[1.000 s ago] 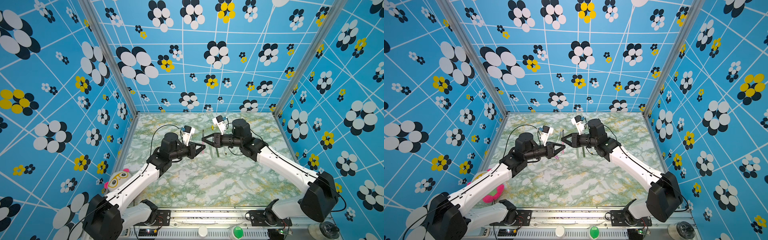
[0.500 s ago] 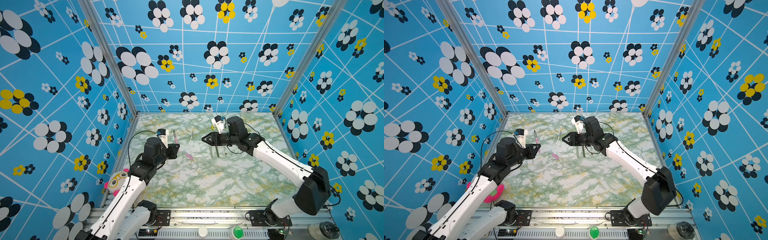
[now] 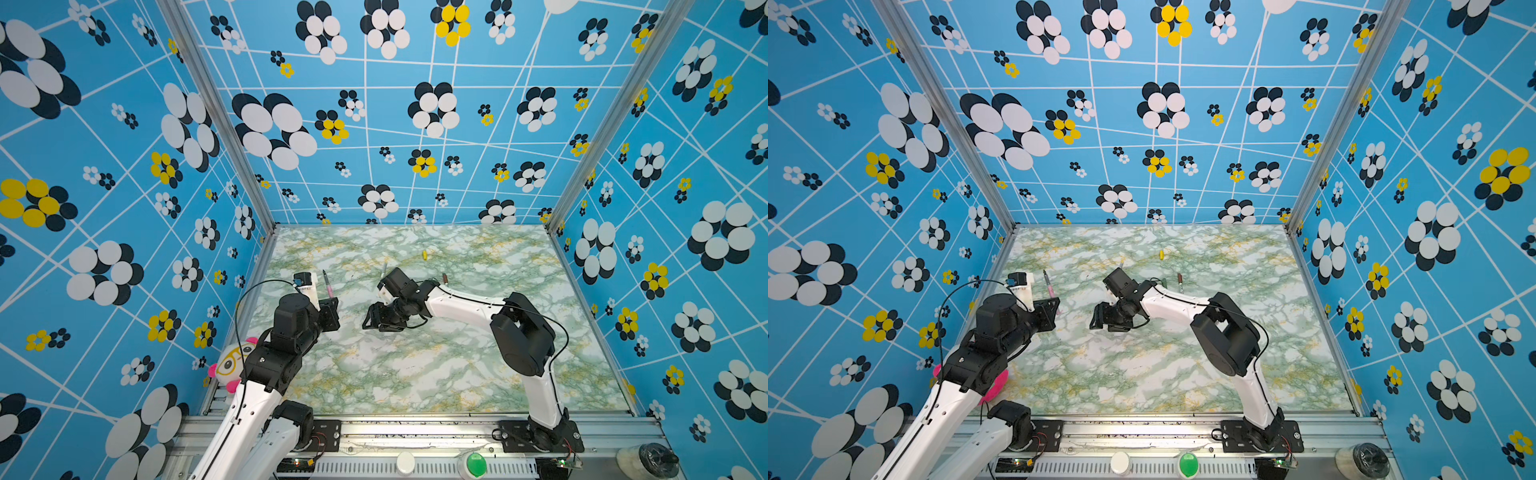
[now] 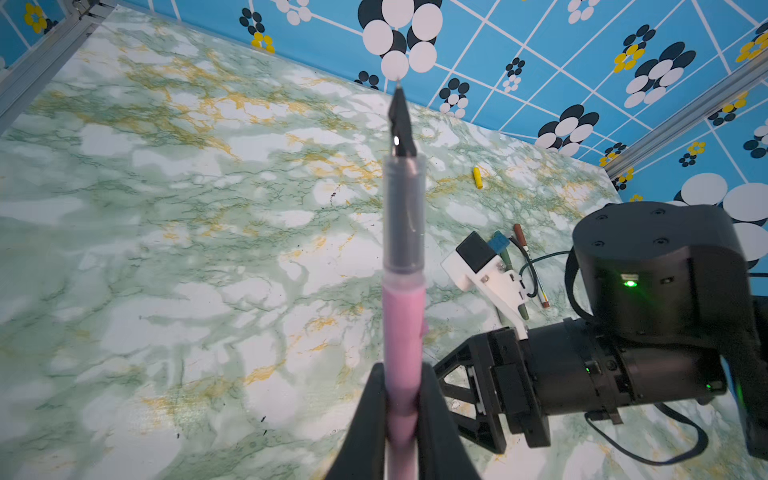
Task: Insert the pens into the pen caps
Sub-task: 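Release the pink pen and move the right gripper over the pink cap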
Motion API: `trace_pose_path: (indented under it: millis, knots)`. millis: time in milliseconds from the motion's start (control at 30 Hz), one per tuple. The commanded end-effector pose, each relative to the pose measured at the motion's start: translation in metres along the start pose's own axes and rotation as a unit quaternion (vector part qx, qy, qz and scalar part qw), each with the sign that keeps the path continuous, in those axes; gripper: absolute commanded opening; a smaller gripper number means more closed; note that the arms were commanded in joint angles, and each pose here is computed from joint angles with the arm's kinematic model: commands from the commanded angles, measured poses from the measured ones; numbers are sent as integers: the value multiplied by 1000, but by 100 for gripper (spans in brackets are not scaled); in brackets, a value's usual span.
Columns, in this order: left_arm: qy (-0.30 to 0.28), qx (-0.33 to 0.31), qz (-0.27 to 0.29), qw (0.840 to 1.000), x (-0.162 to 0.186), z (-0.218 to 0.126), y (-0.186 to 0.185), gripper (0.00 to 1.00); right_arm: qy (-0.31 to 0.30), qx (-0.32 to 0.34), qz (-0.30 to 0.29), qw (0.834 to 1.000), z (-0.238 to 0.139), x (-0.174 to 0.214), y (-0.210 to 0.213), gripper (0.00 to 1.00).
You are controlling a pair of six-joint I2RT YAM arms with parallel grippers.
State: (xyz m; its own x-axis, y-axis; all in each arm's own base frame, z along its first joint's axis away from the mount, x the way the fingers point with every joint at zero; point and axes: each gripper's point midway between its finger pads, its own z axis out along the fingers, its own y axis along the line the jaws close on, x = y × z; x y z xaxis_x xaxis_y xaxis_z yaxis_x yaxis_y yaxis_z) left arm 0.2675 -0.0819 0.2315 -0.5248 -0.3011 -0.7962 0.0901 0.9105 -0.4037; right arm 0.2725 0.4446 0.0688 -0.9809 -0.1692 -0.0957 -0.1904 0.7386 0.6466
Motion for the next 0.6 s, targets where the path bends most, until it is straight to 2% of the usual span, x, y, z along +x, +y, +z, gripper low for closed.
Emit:
trace_pose_path:
  millis: [0, 67, 200, 567]
  knots:
    - [-3, -4, 8, 1000, 2, -1, 4, 0, 5, -7, 41, 999, 9, -6, 1, 66]
    - [-3, -2, 7, 1000, 3, 0, 4, 0, -5, -8, 39, 999, 8, -15, 7, 66]
    - [-4, 0, 7, 1000, 2, 0, 4, 0, 0, 29, 43, 999, 24, -19, -11, 66]
    - [-8, 1, 4, 1000, 0, -3, 4, 0, -18, 85, 76, 993, 25, -33, -56, 66]
